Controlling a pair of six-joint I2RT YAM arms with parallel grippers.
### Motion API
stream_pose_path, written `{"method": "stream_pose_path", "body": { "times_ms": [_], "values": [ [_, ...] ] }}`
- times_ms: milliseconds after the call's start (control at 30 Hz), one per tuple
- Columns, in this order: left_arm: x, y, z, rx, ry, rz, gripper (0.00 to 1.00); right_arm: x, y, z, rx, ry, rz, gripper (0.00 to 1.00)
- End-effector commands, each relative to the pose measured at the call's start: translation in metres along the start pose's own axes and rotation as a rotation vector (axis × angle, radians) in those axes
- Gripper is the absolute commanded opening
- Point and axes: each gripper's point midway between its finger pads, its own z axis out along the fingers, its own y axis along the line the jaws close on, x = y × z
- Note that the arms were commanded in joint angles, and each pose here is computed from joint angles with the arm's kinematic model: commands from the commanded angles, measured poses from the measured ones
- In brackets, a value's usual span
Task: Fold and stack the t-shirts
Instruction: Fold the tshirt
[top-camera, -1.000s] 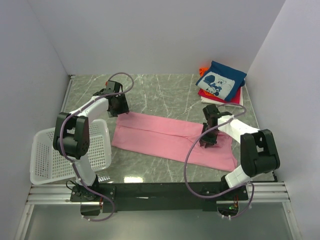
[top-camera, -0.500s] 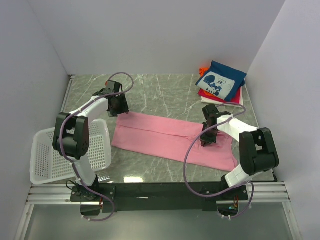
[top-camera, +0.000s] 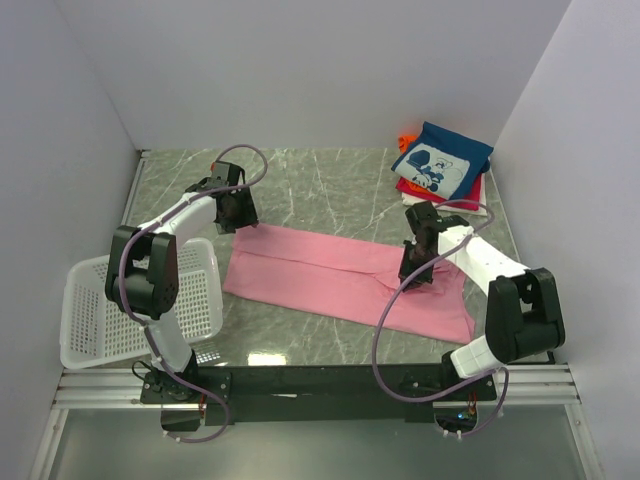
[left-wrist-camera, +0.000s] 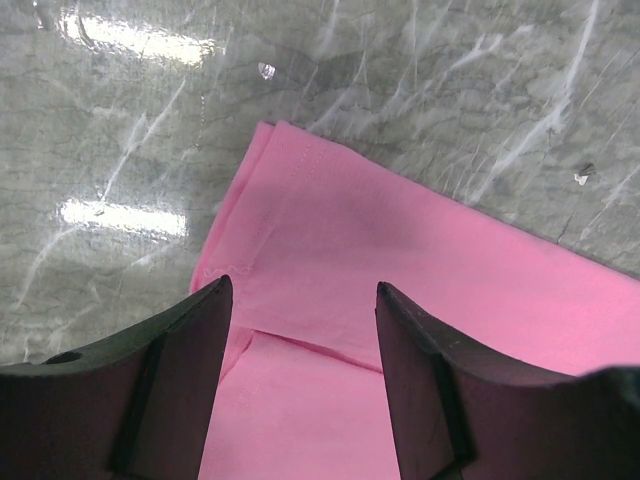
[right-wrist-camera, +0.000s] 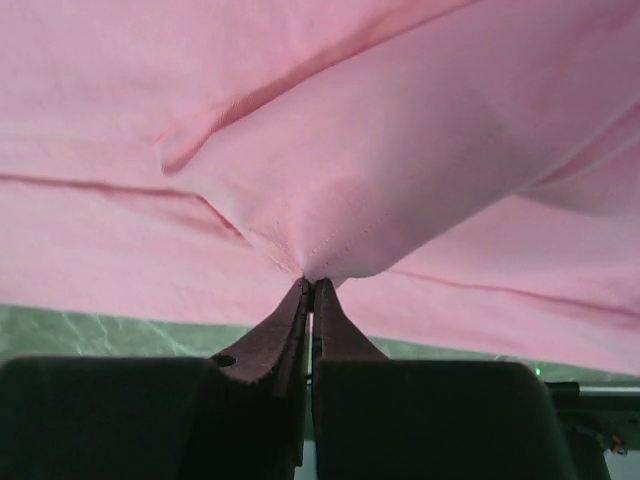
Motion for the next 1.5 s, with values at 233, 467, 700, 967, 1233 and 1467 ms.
{"method": "stream_pose_path", "body": {
  "times_ms": [233, 467, 700, 967, 1233, 1467],
  "values": [
    [-0.013, -0.012, -0.017, 0.053, -0.056, 0.011, 0.64, 0.045, 0.025, -0.025, -0.053, 0.136, -0.082, 0.00],
    [-0.012, -0.012, -0.018, 0.060, -0.057, 0.008, 0.64, 0.060, 0.043, -0.026, -0.056, 0.182, -0.096, 0.00],
    [-0.011, -0.013, -0.018, 0.067, -0.053, 0.007, 0.64, 0.076, 0.058, -0.023, -0.067, 0.238, -0.119, 0.00],
    [-0.014, -0.013, -0.021, 0.053, -0.069, 0.018, 0.65, 0.066, 0.071, -0.013, -0.041, 0.201, -0.134, 0.34],
    [-0.017, -0.031, -0.026, 0.074, -0.083, 0.052, 0.65, 0.023, 0.054, -0.037, 0.026, -0.014, -0.024, 0.50],
    [-0.011, -0.043, -0.017, 0.113, -0.045, 0.050, 0.65, -0.023, -0.010, -0.034, 0.009, -0.154, 0.201, 0.54]
  ]
}}
